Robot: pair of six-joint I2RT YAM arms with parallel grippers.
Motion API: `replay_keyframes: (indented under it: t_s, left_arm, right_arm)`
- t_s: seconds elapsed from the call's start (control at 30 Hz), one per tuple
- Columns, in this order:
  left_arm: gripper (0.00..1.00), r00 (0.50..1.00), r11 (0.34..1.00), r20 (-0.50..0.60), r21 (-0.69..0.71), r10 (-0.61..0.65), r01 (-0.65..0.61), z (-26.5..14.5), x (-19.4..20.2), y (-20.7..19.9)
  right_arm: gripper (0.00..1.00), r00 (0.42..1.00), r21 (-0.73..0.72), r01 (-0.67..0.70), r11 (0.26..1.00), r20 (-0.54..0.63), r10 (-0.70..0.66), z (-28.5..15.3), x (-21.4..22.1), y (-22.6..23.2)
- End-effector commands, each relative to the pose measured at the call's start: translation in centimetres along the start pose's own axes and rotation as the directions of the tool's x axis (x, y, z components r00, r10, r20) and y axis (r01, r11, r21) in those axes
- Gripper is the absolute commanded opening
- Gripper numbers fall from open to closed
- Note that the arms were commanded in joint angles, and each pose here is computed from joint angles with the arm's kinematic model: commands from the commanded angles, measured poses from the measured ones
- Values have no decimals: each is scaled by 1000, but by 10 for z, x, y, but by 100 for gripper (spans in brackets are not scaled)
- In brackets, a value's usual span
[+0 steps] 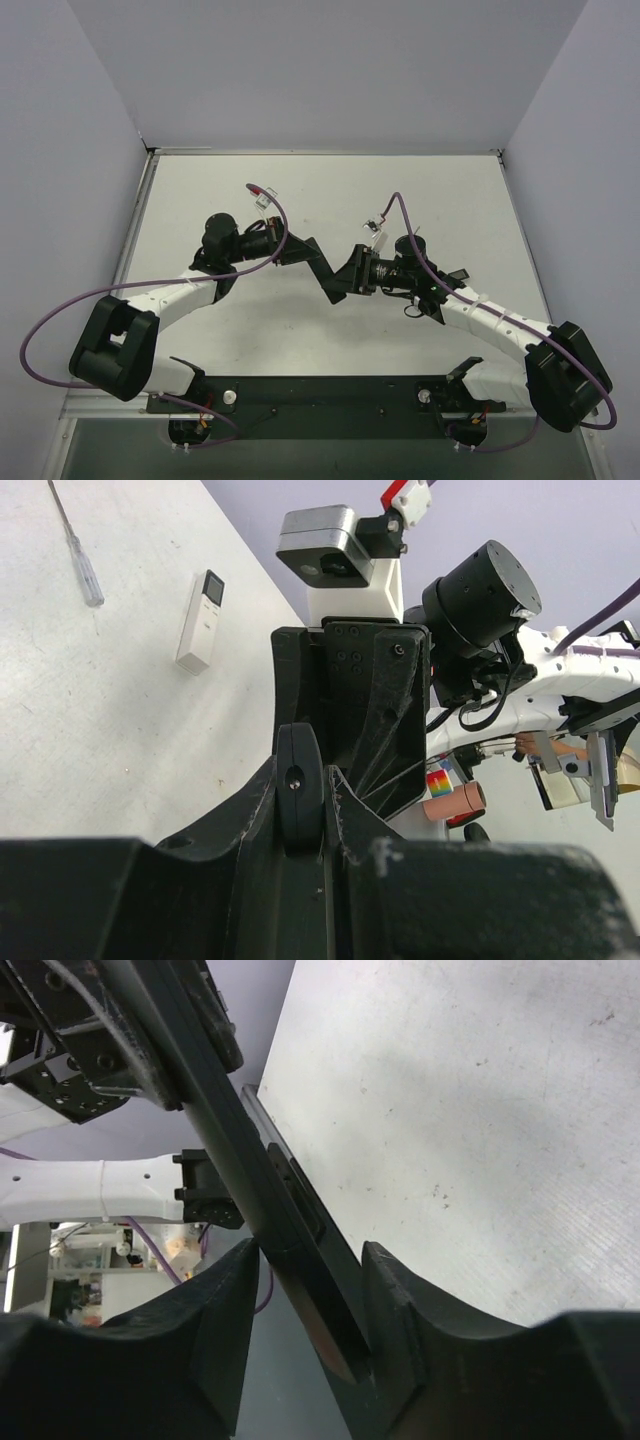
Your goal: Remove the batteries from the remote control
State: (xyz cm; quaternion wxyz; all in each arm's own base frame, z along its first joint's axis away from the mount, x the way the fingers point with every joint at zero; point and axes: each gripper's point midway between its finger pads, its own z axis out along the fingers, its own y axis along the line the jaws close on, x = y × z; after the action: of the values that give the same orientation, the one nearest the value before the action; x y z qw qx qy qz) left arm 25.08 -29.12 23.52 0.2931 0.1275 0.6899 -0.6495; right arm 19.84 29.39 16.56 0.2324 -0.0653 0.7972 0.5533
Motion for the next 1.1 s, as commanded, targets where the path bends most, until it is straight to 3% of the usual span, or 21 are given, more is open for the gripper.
replay_keyframes:
  t_s: [0.0,0.17,0.23,0.47,0.5,0.53,0.6,0.67,0.73,0.9,1.07]
  left_arm:
    - [0,998,997,32,55,60,-62,-4,-14,-15]
    - [0,997,997,52,43,64,-67,-5,-18,-13]
    - [0,996,997,55,29,65,-66,-6,-18,-9]
    - [0,997,998,61,13,56,-57,-6,-18,-3]
    - [0,997,998,59,13,55,-56,-6,-18,-3]
    - [0,997,999,57,10,52,-52,-6,-17,-2]
    - [0,997,999,58,9,52,-52,-7,-17,-2]
    - [0,997,999,63,8,51,-52,-8,-18,-2]
    - [0,996,999,68,3,49,-49,-9,-18,-2]
    - [0,997,999,70,-5,43,-43,-9,-17,1]
    - [0,997,1000,76,-1,26,-26,-10,-13,3]
  right_arm:
    - [36,999,-44,40,998,28,-39,-1,-7,9]
    - [33,1000,-36,26,999,-11,-26,-3,5,1]
    - [28,999,-35,16,999,-28,-17,-3,10,-1]
    - [32,999,9,-16,1000,-41,16,-7,21,-14]
    - [31,999,12,-21,1000,-41,21,-8,23,-16]
    - [16,999,10,-32,999,-43,33,-8,23,-15]
    - [15,998,0,-39,999,-42,38,-8,24,-14]
    - [29,998,8,-41,999,-43,41,-8,25,-16]
    - [37,998,27,-47,999,-48,48,-10,29,-20]
    - [39,997,13,-65,998,-42,66,-10,29,-18]
    - [58,994,-23,-110,994,3,110,-8,17,-7]
